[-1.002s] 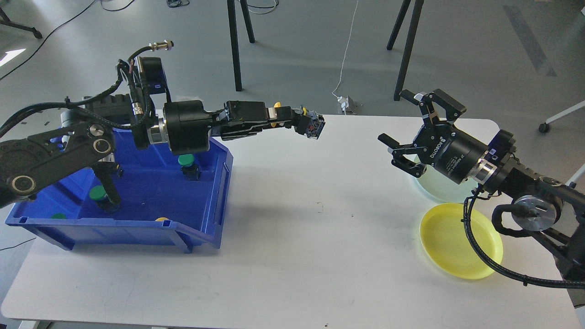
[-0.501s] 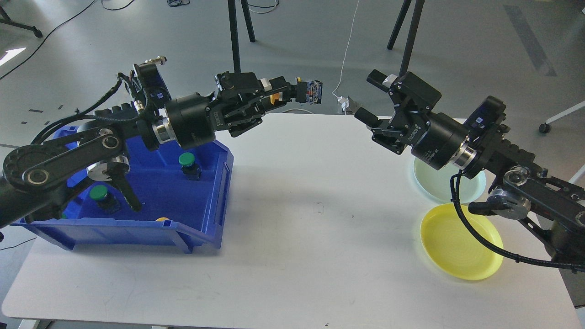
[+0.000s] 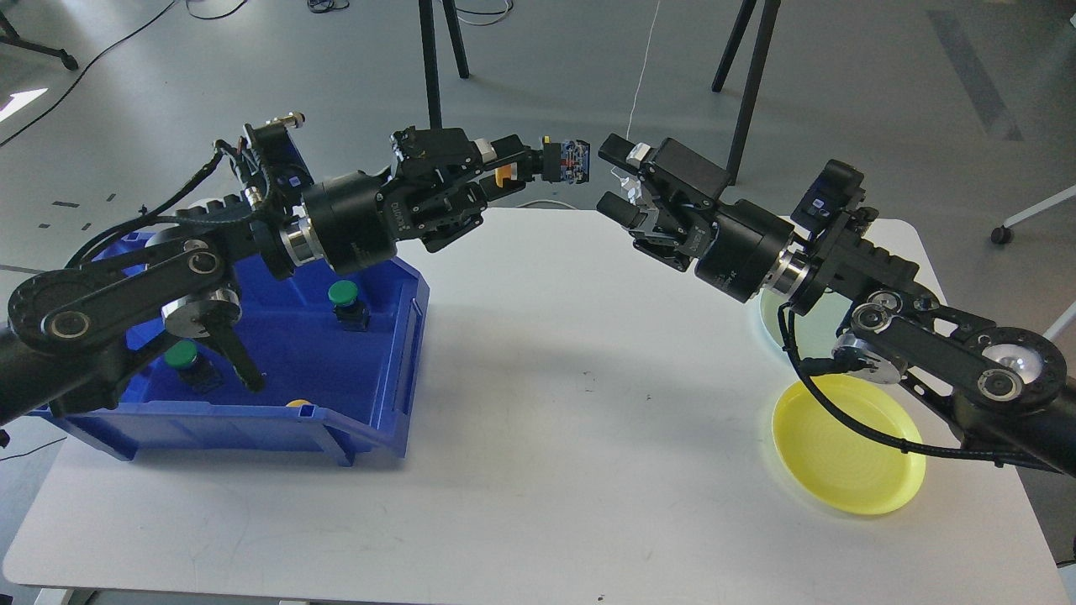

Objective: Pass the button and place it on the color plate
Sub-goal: 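Lift the button and extend the left gripper toward the right gripper, then grasp the button with the right gripper and release the left gripper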

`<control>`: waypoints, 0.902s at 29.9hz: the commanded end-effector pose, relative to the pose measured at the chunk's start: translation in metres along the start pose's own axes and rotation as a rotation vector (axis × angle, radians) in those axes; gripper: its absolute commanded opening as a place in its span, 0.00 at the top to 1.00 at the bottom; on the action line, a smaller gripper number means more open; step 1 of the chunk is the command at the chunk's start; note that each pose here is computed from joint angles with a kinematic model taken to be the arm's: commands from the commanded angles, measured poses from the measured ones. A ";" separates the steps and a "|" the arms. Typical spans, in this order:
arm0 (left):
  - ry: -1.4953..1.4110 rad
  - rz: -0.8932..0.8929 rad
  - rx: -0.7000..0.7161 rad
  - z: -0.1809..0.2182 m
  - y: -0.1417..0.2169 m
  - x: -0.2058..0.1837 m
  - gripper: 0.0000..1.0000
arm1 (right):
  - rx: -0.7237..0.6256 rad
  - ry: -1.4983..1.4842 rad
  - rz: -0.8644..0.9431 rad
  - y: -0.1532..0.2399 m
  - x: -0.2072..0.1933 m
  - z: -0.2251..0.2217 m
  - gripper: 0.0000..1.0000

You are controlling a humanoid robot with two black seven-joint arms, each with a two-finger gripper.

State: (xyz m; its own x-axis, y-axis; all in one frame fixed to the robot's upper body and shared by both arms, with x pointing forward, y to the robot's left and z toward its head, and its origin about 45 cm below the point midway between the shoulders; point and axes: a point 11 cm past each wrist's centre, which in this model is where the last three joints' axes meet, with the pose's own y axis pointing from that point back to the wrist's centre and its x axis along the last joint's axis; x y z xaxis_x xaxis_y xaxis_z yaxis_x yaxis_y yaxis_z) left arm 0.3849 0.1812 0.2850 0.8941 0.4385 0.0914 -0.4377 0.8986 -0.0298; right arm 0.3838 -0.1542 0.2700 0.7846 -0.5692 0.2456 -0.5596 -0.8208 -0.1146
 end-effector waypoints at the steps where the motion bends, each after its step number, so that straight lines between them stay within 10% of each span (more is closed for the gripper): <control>1: 0.019 0.009 -0.010 0.000 0.000 0.001 0.85 | 0.012 -0.004 -0.018 -0.015 -0.007 -0.001 0.01; 27: 0.098 0.087 -0.034 -0.005 0.008 0.014 0.85 | 0.046 -0.006 0.074 -0.047 -0.012 0.001 0.05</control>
State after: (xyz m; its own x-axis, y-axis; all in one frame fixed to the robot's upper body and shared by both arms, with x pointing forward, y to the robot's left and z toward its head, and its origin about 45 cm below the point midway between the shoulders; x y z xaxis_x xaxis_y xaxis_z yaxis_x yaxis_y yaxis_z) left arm 0.3940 0.1945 0.2816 0.8591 0.5117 -0.0099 -0.5111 0.8568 -0.0678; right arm 0.3996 -0.1134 0.2729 0.7454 -0.6223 0.2389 -0.5980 -0.7827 -0.1726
